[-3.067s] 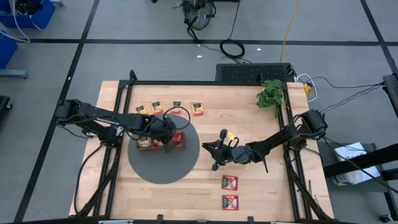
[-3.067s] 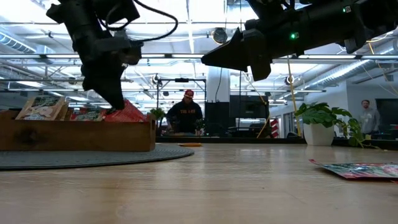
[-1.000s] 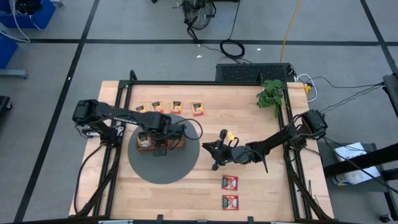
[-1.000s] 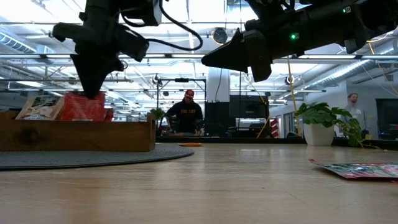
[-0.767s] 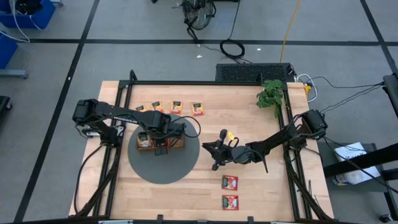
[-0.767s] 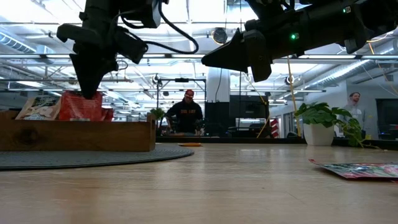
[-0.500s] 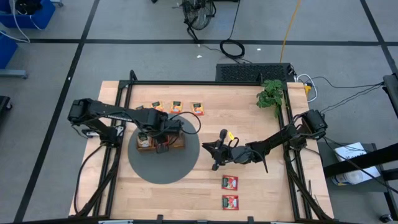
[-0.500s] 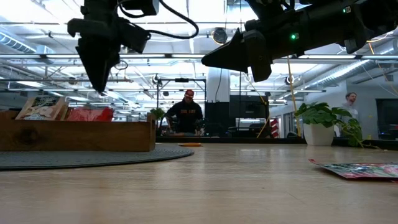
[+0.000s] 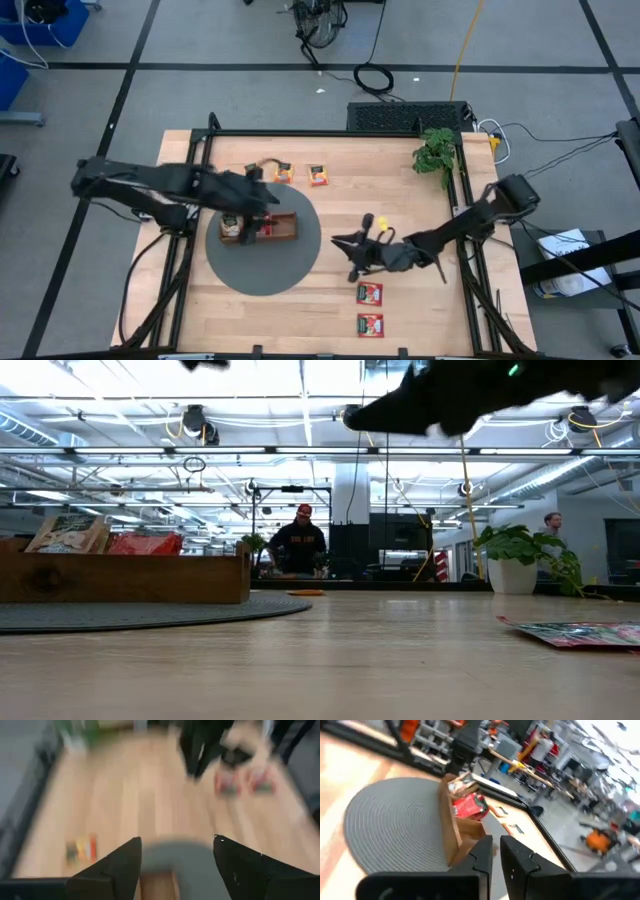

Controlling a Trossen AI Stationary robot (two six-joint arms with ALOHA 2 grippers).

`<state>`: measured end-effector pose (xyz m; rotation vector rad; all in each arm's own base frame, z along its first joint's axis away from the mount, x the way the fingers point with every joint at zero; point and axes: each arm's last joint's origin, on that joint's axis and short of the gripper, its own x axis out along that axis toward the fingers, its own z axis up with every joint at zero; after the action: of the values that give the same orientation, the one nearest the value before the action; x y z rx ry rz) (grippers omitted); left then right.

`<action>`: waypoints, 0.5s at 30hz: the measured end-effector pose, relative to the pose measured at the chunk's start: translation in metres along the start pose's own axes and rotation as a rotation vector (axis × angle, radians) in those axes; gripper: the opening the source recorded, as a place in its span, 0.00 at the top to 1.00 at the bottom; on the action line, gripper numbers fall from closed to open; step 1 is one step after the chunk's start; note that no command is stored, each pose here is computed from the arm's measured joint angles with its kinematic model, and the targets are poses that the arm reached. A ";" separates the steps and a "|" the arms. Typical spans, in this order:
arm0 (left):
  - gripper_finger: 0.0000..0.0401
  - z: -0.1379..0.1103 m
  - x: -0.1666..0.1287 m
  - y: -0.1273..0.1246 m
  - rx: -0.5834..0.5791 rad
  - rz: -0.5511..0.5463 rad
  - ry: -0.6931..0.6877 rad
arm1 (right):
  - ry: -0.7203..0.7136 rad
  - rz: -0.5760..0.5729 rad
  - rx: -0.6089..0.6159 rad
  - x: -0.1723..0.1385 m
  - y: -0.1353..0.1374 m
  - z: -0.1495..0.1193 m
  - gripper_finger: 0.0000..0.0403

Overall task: Pick & Place Tea
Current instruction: Put the red tea bag into the middle section of the wooden organizer

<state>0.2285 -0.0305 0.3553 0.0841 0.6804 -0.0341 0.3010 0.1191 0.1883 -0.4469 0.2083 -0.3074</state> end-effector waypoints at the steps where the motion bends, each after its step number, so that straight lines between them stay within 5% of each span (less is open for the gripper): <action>1: 0.38 0.001 -0.010 0.000 0.024 0.000 -0.075 | 0.014 -0.006 0.021 -0.007 0.000 0.004 0.93; 4: 0.38 -0.007 -0.029 0.000 0.098 0.006 -0.221 | 0.052 0.045 0.068 -0.029 0.003 0.012 0.91; 7: 0.38 -0.018 -0.042 0.004 0.100 0.073 -0.352 | 0.080 0.212 0.152 -0.052 0.003 0.019 0.84; 12: 0.38 -0.038 -0.066 0.008 0.082 0.108 -0.460 | 0.223 0.426 0.450 -0.077 0.003 0.033 0.57; 15: 0.38 -0.046 -0.077 0.010 0.058 0.106 -0.503 | 0.345 0.502 0.517 -0.083 0.012 0.045 0.39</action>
<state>0.1398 -0.0164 0.3688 0.1604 0.1718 0.0269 0.2385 0.1745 0.2332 0.1801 0.5503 0.0647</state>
